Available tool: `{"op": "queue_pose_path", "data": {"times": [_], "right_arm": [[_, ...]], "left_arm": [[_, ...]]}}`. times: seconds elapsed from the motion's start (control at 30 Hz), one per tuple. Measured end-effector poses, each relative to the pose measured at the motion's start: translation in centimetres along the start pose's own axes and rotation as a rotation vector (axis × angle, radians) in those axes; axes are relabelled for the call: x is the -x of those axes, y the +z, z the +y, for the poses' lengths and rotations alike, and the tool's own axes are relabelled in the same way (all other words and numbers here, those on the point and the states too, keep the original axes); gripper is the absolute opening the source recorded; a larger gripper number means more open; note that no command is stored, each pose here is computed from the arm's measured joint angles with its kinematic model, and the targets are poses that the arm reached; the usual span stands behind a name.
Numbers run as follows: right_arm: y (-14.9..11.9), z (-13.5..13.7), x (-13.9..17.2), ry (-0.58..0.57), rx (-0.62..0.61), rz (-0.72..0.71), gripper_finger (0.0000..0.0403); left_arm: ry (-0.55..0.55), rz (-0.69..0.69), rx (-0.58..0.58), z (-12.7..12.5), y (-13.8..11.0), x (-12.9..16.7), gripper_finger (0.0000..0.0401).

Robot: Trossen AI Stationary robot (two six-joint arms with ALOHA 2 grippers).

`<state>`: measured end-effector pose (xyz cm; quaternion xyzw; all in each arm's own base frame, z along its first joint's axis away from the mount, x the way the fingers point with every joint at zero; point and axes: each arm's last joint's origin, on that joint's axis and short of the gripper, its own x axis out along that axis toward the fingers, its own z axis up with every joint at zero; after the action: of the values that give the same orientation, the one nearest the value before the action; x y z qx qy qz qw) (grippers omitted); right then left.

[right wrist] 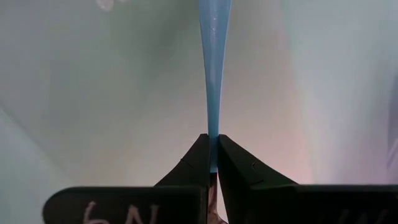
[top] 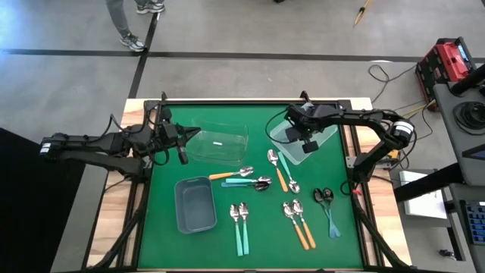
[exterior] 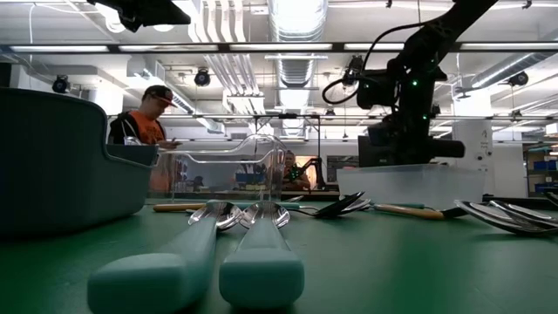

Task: Sort silverware by color (type)
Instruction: Put the blue spoon into the white bin

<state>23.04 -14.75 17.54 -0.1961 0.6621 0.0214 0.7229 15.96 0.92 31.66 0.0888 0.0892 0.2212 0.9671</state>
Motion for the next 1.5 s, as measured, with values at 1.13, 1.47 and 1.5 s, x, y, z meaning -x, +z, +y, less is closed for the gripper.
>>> {"op": "queue_pose_path", "data": {"times": [1.13, 1.47, 1.5], "right_arm": [[0.24, -0.32, -0.01, -0.011, -0.029, -0.052, 0.0009], [0.24, -0.32, -0.01, -0.011, -0.045, -0.052, 0.0009], [0.24, -0.32, -0.01, -0.010, -0.045, -0.052, 0.0009]], "left_arm": [[0.000, 0.000, 0.000, -0.01, 0.00, -0.01, 0.0000], [-0.001, 0.001, 0.012, -0.01, -0.01, -0.01, 0.0000], [0.000, 0.001, 0.015, 0.00, -0.01, -0.01, 0.0000]]}}
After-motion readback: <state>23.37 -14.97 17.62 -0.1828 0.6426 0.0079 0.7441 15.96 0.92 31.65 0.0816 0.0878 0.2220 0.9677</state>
